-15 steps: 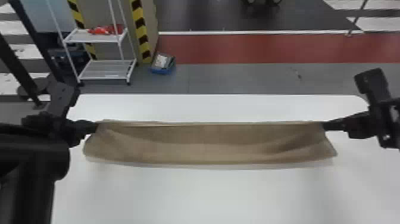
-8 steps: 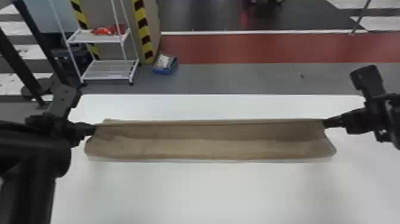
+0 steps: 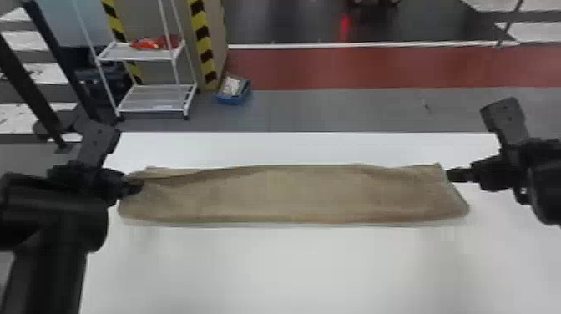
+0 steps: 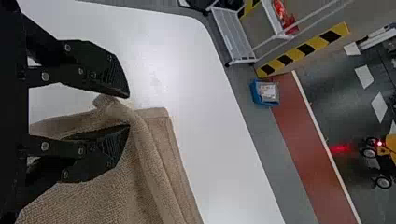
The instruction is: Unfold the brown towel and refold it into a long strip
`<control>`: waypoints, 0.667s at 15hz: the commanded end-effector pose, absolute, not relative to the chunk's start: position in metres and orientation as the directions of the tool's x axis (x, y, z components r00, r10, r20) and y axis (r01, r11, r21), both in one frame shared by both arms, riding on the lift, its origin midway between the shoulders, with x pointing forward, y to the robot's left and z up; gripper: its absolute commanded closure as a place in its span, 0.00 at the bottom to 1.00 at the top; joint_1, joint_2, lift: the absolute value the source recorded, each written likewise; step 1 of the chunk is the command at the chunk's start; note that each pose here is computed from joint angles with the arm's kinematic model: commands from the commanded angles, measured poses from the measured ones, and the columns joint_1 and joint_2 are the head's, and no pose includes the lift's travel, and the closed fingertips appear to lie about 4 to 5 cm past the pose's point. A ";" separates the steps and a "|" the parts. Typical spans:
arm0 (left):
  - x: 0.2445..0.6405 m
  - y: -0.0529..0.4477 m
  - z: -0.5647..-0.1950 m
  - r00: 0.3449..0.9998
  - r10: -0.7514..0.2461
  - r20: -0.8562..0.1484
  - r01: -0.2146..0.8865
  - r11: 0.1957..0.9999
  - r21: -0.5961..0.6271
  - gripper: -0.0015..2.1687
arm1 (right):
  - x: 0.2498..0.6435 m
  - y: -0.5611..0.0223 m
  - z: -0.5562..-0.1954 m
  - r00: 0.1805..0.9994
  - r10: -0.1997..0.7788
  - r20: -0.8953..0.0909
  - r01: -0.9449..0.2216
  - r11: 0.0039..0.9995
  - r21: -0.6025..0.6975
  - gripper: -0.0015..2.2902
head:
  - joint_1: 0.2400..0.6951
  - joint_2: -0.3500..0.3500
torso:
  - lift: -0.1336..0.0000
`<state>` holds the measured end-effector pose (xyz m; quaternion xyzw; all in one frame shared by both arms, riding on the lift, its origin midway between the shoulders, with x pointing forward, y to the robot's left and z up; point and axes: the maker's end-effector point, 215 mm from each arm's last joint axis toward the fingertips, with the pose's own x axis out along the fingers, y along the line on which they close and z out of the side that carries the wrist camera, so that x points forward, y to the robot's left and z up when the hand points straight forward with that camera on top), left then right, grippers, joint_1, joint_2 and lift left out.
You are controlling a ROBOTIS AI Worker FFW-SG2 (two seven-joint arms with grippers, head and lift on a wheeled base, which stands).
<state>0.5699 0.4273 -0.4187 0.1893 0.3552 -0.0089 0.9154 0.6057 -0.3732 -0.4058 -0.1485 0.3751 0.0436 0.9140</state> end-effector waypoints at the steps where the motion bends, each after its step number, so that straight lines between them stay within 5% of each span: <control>1: 0.568 0.431 -0.420 0.757 0.144 -0.637 0.116 0.930 0.348 0.01 | 0.603 -0.370 -0.398 0.737 -0.018 -0.675 -0.193 0.953 -0.235 0.02 | 1.00 0.57 | 0.08; 7: 0.560 0.434 -0.397 0.829 0.162 -0.535 0.030 0.943 0.331 0.01 | 0.578 -0.369 -0.391 0.765 0.004 -0.644 -0.182 0.960 -0.211 0.03 | 1.00 0.58 | 0.08; 10: 0.515 0.445 -0.375 0.922 0.075 -0.379 -0.053 0.996 0.069 0.00 | 0.569 -0.331 -0.364 0.859 0.056 -0.509 -0.176 0.966 -0.190 0.03 | 1.00 0.59 | 0.08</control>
